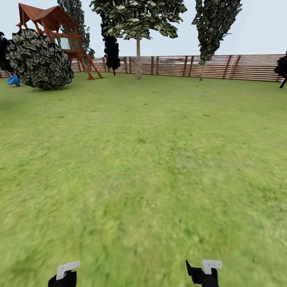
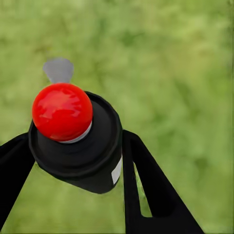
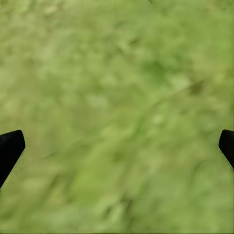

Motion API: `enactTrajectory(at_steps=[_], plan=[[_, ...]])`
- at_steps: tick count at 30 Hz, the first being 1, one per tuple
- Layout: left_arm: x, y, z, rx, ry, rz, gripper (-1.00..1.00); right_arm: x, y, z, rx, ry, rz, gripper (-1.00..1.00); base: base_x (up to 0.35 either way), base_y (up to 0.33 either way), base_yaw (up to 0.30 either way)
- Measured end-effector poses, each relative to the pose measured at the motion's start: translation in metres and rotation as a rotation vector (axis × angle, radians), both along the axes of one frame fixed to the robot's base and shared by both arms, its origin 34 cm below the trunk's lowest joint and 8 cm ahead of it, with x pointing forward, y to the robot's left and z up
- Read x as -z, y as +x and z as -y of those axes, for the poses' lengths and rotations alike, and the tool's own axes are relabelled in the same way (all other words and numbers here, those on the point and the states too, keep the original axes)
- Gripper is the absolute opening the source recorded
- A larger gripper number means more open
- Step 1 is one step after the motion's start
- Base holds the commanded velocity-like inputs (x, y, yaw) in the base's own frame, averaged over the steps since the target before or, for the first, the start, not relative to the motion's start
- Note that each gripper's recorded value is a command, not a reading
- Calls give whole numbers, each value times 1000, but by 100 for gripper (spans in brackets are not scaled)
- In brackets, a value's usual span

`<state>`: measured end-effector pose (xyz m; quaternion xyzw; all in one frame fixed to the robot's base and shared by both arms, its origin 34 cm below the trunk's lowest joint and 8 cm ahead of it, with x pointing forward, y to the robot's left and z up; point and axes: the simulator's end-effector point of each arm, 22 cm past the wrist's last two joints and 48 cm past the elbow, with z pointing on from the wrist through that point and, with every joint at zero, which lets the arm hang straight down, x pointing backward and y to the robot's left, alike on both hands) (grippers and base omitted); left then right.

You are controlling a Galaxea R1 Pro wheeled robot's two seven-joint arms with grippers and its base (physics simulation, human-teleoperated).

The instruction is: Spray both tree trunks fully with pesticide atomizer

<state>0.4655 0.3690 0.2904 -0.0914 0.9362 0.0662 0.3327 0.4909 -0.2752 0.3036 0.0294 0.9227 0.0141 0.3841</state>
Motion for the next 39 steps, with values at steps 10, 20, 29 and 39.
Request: enactTrajectory(at_steps=[10, 20, 29, 39], plan=[[-1, 1, 0, 0, 0, 3, -100, 4, -7, -3, 2, 7, -16, 100, 339, 0, 0], [-1, 1, 0, 0, 0, 3, -100, 4, -7, -3, 1, 7, -16, 100, 339, 0, 0], [-1, 1, 0, 0, 0, 3, -100, 4, -7, -3, 1, 7, -16, 100, 339, 0, 0], [-1, 1, 0, 0, 0, 3, -100, 3, -6, -3, 1, 7, -15, 100, 339, 0, 0]])
